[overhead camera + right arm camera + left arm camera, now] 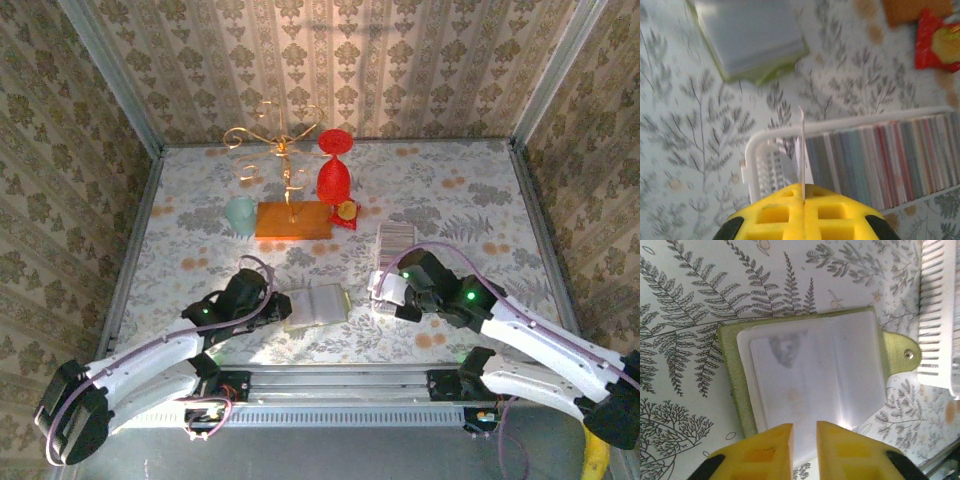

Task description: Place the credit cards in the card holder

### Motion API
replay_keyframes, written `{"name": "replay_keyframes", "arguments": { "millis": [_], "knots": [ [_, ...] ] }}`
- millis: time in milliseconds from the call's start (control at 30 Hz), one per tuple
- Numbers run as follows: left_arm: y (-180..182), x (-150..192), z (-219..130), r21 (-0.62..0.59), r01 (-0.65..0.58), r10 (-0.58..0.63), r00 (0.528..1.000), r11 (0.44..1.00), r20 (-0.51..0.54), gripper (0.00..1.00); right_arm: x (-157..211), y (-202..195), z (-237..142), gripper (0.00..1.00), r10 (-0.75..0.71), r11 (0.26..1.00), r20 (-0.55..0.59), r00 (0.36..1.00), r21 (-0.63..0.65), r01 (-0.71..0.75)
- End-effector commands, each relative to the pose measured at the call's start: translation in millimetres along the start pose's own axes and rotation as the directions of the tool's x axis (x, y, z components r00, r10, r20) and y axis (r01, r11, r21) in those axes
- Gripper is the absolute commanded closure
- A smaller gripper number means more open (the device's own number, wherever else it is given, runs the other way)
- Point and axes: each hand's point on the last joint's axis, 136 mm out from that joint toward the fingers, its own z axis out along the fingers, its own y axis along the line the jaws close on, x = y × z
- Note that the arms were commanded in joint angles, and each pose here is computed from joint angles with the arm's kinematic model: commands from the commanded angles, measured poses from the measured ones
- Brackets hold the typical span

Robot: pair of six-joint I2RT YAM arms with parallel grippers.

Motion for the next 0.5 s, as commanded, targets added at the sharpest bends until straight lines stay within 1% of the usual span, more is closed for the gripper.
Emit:
{"name": "replay_keyframes", "arguments": {
  "millis": [0,67,100,133,200,267,300,333,400,433,467],
  "knots": [
    [-4,-6,-11,-0.011,0.009,-0.009,1.000,1.000,0.018,0.71,-39,-6,-23,1.00,0.289,0.957,0.164,0.943,-0.056,-0.284],
    [-6,-6,-14,-0.009,0.021,-0.020,1.000,1.000,0.018,0.62,-52,-15,-27,1.00,0.483,0.875,0.213,0.849,-0.080,-0.478],
    [-6,-5,-15,-0.008,0.027,-0.027,1.000,1.000,0.016,0.58,-59,-22,-28,1.00,0.588,0.806,0.235,0.774,-0.096,-0.584],
    [-6,-6,-17,-0.008,0.035,-0.035,0.999,0.999,0.017,0.57,-61,-25,-26,1.00,0.682,0.728,0.232,0.694,-0.118,-0.676],
    [-7,-5,-18,-0.007,0.046,-0.046,0.999,0.999,0.013,0.56,-66,-24,-20,1.00,0.800,0.597,0.199,0.566,-0.174,-0.783],
    [-12,-6,-20,0.008,0.054,-0.054,0.999,0.999,0.005,0.60,-67,-20,-9,1.00,0.889,0.458,0.141,0.437,-0.207,-0.865],
    [-14,-6,-20,0.013,0.056,-0.056,0.998,0.998,0.001,0.60,-67,-18,-2,1.00,0.928,0.372,0.110,0.356,-0.223,-0.901],
    [-16,-6,-20,0.015,0.058,-0.058,0.998,0.998,-0.003,0.60,-68,-13,6,1.00,0.953,0.303,0.075,0.294,-0.251,-0.919],
    [-16,-8,-19,0.005,0.062,-0.062,0.998,0.998,-0.007,0.60,-73,-3,20,1.00,0.980,0.195,0.020,0.198,-0.308,-0.931],
    [-18,-8,-18,0.001,0.057,-0.057,0.998,0.998,-0.011,0.58,-76,2,26,1.00,0.985,0.162,0.003,0.170,-0.328,-0.931],
    [-18,-9,-17,-0.005,0.050,-0.050,0.999,0.999,-0.016,0.54,-77,4,31,1.00,0.988,0.145,0.001,0.153,-0.336,-0.931]
  ]
}}
